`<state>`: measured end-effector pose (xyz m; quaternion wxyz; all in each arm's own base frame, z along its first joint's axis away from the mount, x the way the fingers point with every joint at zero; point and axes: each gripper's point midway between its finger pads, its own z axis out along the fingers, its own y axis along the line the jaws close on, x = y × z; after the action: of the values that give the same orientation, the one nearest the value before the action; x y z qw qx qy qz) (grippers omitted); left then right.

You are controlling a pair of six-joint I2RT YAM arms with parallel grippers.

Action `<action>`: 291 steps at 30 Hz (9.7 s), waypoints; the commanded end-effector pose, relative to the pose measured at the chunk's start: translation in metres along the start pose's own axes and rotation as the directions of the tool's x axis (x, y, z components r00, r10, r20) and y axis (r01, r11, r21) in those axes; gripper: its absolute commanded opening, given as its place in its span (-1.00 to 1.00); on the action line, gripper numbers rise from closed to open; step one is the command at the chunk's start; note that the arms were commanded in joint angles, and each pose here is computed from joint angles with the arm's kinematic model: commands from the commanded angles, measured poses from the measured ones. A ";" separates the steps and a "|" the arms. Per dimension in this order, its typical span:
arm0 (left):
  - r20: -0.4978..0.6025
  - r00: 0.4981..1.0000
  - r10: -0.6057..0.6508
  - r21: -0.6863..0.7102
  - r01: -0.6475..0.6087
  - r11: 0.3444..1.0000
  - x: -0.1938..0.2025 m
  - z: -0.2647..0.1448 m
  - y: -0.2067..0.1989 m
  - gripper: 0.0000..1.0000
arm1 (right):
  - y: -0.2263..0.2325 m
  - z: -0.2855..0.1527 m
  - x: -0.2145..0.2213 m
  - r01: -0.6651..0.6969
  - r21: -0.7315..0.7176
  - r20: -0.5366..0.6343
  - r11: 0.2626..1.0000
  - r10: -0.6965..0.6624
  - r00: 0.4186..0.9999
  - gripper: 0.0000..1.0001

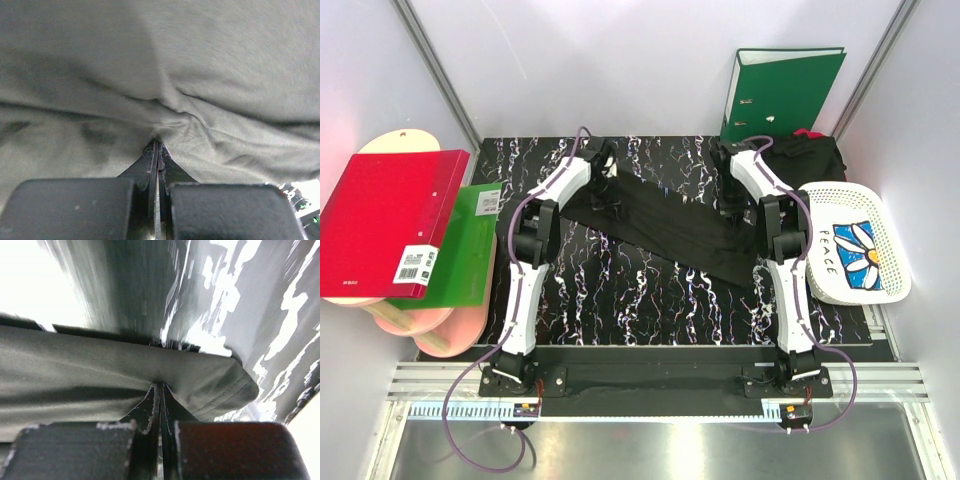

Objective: Fold and stack the t-shirts
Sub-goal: Rotate the tshirt 90 degrees, then grab the bottom of the folded rectangular tshirt with both arms

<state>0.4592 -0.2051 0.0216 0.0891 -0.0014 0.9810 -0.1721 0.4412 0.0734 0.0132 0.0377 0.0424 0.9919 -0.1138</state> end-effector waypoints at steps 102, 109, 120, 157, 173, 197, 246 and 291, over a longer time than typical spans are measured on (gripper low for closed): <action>0.123 0.990 -0.062 -0.181 0.084 0.980 0.069 -0.132 0.060 0.07 | 0.343 -0.082 -0.106 0.140 -0.964 0.198 0.225 0.256 0.946 -0.84; 0.116 0.991 -0.066 -0.187 0.087 0.979 0.076 -0.133 0.062 0.07 | 0.334 -0.082 -0.116 0.127 -0.946 0.217 0.297 0.295 0.931 -1.00; 0.110 0.993 -0.046 -0.202 0.068 0.977 0.088 -0.137 0.067 0.08 | 0.280 -0.076 -0.164 0.041 -0.887 0.284 0.460 0.474 0.834 -1.00; -0.231 0.966 -0.116 0.376 0.199 0.905 0.206 -0.027 -0.152 0.79 | 0.008 -0.283 -0.111 0.100 -0.647 0.676 0.756 0.508 0.533 0.60; -0.419 0.899 -0.126 0.203 0.229 0.952 0.297 0.009 -0.151 -0.15 | -0.073 -0.321 -0.064 0.010 -0.621 0.721 0.784 0.567 0.398 0.69; -0.468 0.870 -0.156 -0.044 0.153 0.987 0.335 -0.019 -0.045 -1.00 | -0.053 -0.291 -0.012 0.055 -0.682 0.631 0.729 0.549 0.549 0.82; -0.193 0.933 -0.303 0.234 0.343 0.910 0.291 -0.037 -0.085 0.98 | 0.034 -0.053 0.297 -0.627 -0.613 -0.568 0.481 0.285 0.773 0.66; -0.240 0.932 -0.272 0.103 0.303 0.947 0.293 -0.044 -0.105 -1.00 | 0.025 -0.058 0.302 -0.617 -0.554 -0.607 0.559 0.236 0.759 0.49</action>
<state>0.1569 -0.2956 0.0432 -0.0562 -0.1339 0.9579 -0.2477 0.1369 0.1417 0.0464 -0.1746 0.2836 0.8741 0.3536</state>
